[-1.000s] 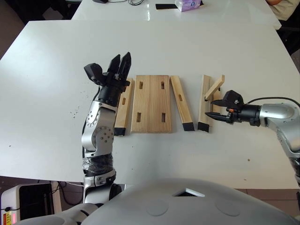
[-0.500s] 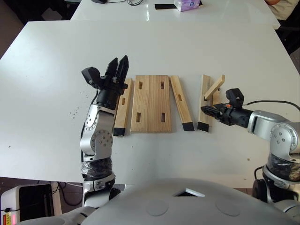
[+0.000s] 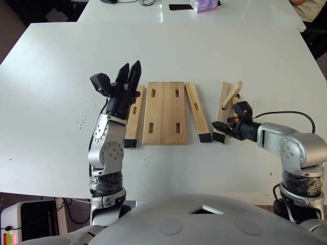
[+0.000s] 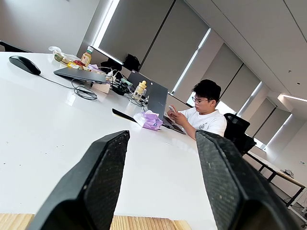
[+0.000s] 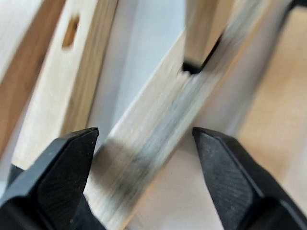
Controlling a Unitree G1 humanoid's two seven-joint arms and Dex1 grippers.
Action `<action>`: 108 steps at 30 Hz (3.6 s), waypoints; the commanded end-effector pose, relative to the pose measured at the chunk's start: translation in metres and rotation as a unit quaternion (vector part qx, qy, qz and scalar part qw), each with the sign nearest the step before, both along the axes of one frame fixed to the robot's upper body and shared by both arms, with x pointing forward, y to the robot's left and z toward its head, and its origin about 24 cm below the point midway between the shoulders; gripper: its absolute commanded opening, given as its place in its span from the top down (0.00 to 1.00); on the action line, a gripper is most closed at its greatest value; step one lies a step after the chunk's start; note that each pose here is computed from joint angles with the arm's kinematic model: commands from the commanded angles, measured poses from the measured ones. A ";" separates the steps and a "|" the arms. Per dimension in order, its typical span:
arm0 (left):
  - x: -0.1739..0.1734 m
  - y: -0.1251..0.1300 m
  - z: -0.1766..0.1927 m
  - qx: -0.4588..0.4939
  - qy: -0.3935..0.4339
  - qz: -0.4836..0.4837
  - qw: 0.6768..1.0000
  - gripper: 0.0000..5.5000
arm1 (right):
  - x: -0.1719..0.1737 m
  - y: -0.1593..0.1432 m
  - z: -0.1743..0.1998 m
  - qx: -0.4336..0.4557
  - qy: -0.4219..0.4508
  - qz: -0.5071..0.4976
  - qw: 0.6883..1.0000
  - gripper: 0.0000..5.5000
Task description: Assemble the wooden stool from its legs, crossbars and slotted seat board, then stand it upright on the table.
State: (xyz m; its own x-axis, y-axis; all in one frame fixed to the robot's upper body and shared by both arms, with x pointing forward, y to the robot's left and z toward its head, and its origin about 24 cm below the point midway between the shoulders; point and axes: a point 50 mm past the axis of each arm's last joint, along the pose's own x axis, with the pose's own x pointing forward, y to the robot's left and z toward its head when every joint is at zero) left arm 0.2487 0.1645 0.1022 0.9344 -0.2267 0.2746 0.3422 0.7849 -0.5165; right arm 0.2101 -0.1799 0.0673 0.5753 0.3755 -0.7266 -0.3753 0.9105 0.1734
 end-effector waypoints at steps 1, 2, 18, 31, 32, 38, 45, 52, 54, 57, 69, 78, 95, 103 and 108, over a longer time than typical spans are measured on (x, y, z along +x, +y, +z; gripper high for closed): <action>0.001 0.000 0.000 0.005 0.002 0.004 1.000 0.54 | -0.008 -0.015 -0.012 -0.043 0.018 -0.006 0.999 0.34; 0.000 0.001 0.000 0.005 0.002 0.005 1.000 0.54 | -0.009 -0.017 -0.012 -0.046 0.018 -0.006 0.999 0.34; 0.004 0.002 0.000 0.008 0.003 0.007 1.000 0.54 | -0.019 -0.025 -0.021 -0.071 -0.009 0.018 0.997 0.63; 0.029 -0.010 0.052 -0.045 -0.066 -0.075 0.994 0.54 | 0.108 0.001 0.099 0.324 -0.260 -0.097 0.904 0.63; 0.032 -0.015 0.058 -0.050 -0.071 -0.098 0.991 0.54 | 0.110 0.001 0.106 0.352 -0.269 -0.095 0.891 0.63; 0.009 -0.049 0.112 -0.120 -0.153 -0.323 0.926 0.43 | 0.092 0.014 0.134 0.434 -0.298 0.109 0.843 0.63; -0.004 -0.034 0.155 -0.119 -0.179 -0.420 0.881 0.29 | 0.067 -0.004 0.162 0.426 -0.309 0.303 0.795 0.63; -0.006 -0.030 0.152 -0.045 -0.150 -0.480 0.863 0.29 | 0.057 0.011 0.165 0.408 -0.273 0.406 0.771 0.63; -0.006 -0.032 0.150 -0.032 -0.146 -0.491 0.858 0.29 | 0.056 0.016 0.165 0.409 -0.267 0.424 0.763 0.63; -0.004 -0.033 0.147 -0.023 -0.139 -0.499 0.855 0.29 | 0.054 0.021 0.165 0.409 -0.261 0.444 0.754 0.63; -0.006 -0.032 0.149 0.003 -0.150 -0.524 0.838 0.29 | 0.044 0.024 0.139 0.398 -0.212 0.456 0.767 0.63; -0.010 -0.032 0.149 0.013 -0.163 -0.529 0.833 0.29 | 0.042 0.022 0.133 0.393 -0.201 0.454 0.774 0.63; -0.020 -0.039 0.138 0.008 -0.173 -0.526 0.833 0.60 | 0.043 0.024 0.133 0.399 -0.185 0.457 0.773 0.63; -0.015 -0.035 0.137 0.033 -0.185 -0.499 0.846 0.62 | 0.057 0.022 0.123 0.366 -0.218 0.422 0.800 0.51; -0.008 -0.030 0.133 0.055 -0.183 -0.480 0.857 0.62 | 0.061 0.017 0.110 0.331 -0.229 0.402 0.822 0.38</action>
State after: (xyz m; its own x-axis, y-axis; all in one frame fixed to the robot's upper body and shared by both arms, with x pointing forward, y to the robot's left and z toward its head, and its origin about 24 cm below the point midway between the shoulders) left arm 0.2406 0.1344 0.2341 0.1912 -0.8769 0.4409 0.9726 0.1088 -0.2053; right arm 0.2655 -0.1582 0.1857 0.0164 0.9972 0.0735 -0.9776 0.0006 0.2104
